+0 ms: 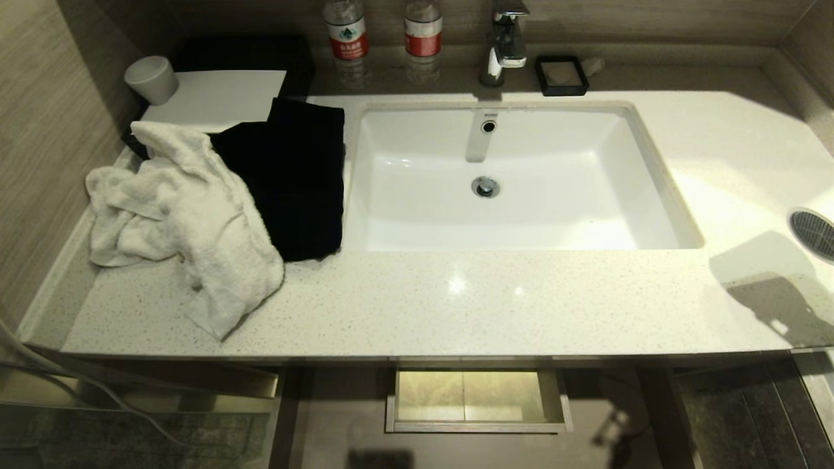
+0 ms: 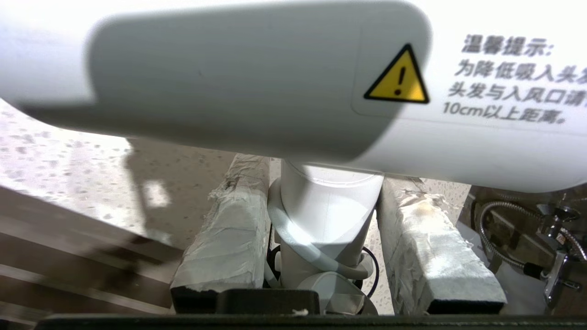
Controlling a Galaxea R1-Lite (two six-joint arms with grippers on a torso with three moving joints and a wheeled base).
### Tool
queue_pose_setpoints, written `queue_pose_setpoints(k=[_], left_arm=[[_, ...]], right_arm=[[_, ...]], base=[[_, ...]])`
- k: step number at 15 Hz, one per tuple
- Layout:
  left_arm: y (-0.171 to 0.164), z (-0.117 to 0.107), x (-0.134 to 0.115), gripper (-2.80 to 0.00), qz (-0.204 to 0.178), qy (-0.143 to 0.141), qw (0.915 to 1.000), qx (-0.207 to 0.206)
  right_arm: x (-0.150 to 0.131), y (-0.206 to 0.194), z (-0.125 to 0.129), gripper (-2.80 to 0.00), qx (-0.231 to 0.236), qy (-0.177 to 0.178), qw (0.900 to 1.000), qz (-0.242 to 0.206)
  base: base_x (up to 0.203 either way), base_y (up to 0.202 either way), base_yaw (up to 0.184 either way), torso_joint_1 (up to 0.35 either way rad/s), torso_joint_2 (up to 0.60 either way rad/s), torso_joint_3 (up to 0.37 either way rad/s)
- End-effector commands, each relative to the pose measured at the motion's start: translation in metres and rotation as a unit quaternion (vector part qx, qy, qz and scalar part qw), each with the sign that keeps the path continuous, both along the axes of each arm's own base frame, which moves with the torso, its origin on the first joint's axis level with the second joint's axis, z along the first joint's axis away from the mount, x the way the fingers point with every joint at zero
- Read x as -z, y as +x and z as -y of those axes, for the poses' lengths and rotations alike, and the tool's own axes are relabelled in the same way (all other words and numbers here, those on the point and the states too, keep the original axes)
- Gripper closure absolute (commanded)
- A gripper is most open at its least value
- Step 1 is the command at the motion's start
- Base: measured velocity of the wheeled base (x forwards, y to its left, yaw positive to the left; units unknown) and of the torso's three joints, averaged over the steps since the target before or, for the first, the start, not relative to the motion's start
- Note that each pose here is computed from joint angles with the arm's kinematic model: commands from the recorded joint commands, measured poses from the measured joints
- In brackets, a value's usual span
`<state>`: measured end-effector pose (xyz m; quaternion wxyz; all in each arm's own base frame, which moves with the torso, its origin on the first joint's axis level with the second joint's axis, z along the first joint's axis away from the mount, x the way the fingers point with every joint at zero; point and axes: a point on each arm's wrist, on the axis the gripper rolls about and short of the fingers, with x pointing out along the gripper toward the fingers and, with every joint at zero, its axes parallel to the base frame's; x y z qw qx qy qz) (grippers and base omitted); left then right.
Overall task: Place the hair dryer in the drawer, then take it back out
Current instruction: Place it on the countertop
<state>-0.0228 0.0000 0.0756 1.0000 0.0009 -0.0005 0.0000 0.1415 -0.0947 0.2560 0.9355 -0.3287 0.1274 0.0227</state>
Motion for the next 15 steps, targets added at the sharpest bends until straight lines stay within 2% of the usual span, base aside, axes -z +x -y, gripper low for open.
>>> queue_pose_setpoints(k=[1, 3, 8, 10, 15], left_arm=[[0.0, 0.0, 0.0, 0.0, 0.001, 0.0, 1.0, 0.0], [0.0, 0.0, 0.0, 0.0, 0.001, 0.0, 1.0, 0.0], [0.0, 0.0, 0.0, 0.0, 0.001, 0.0, 1.0, 0.0], [0.0, 0.0, 0.0, 0.0, 0.0, 0.0, 1.0, 0.0], [0.0, 0.0, 0.0, 0.0, 0.0, 0.0, 1.0, 0.0]], right_arm=[[0.007, 0.021, 0.019, 0.0, 0.001, 0.012, 1.0, -0.025], [0.012, 0.04, 0.034, 0.0, -0.001, 0.02, 0.999, -0.041], [0.018, 0.082, 0.067, 0.0, -0.016, 0.008, 0.998, -0.058], [0.027, 0.1, 0.081, 0.0, -0.019, 0.02, 0.997, -0.073], [0.029, 0.12, 0.095, 0.0, -0.024, 0.021, 0.997, -0.074]], base=[[0.0, 0.0, 0.0, 0.0, 0.0, 0.0], [0.0, 0.0, 0.0, 0.0, 0.0, 0.0], [0.0, 0.0, 0.0, 0.0, 0.0, 0.0], [0.0, 0.0, 0.0, 0.0, 0.0, 0.0], [0.0, 0.0, 0.0, 0.0, 0.0, 0.0]])
